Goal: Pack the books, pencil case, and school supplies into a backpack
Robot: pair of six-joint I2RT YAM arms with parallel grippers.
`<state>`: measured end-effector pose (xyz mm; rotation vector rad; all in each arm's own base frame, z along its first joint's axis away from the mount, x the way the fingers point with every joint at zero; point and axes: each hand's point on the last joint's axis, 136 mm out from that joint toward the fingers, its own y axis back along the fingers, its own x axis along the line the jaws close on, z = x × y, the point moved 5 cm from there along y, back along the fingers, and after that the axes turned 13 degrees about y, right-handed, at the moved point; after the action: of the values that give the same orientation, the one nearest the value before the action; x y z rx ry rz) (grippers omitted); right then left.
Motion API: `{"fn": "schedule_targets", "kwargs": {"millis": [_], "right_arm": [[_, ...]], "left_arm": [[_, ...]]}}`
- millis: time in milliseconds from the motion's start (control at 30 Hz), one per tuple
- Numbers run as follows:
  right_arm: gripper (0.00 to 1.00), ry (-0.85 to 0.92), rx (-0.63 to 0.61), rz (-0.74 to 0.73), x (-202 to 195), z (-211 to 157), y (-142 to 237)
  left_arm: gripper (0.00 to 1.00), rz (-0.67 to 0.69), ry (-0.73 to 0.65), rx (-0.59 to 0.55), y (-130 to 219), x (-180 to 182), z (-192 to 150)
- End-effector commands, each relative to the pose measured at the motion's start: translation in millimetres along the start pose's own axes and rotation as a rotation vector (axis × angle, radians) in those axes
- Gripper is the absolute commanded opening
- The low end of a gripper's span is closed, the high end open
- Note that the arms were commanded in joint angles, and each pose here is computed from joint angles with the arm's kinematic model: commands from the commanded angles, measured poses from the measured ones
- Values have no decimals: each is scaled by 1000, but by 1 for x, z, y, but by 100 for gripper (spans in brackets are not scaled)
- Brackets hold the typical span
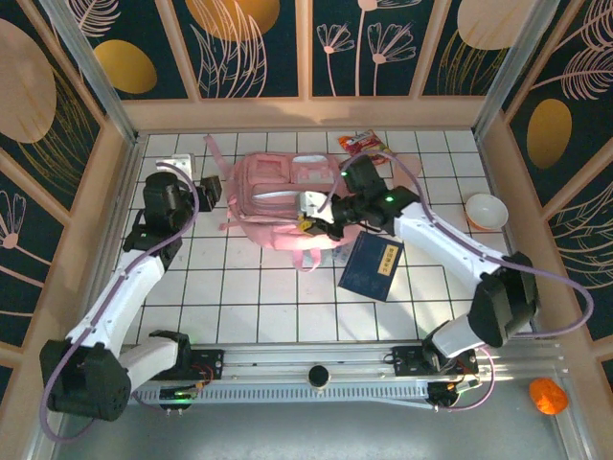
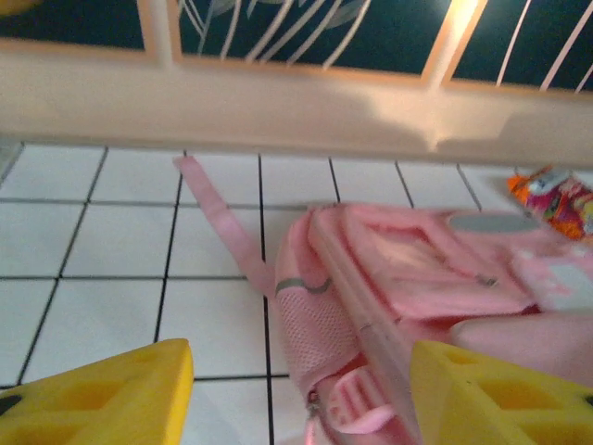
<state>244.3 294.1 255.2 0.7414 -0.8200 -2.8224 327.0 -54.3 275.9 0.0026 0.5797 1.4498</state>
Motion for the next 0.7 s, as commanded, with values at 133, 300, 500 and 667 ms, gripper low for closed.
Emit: {"fn": "schedule_targets", "kwargs": {"millis": [133,300,500,667], "right_arm": [[0,163,-76,-2,-30,28,-50],[0,161,-75,39,-29,18,-83],[0,191,-137,135,-8,25,-110],[0,232,-212,204,2,46,-131]], "left_arm": [[64,-41,-97,-34,22,-10,17],[64,-67,-153,-9,23,-12,12],[65,-88,-159,-4,22,-12,5],[64,-48,-125,-3,20,-8,6]]}}
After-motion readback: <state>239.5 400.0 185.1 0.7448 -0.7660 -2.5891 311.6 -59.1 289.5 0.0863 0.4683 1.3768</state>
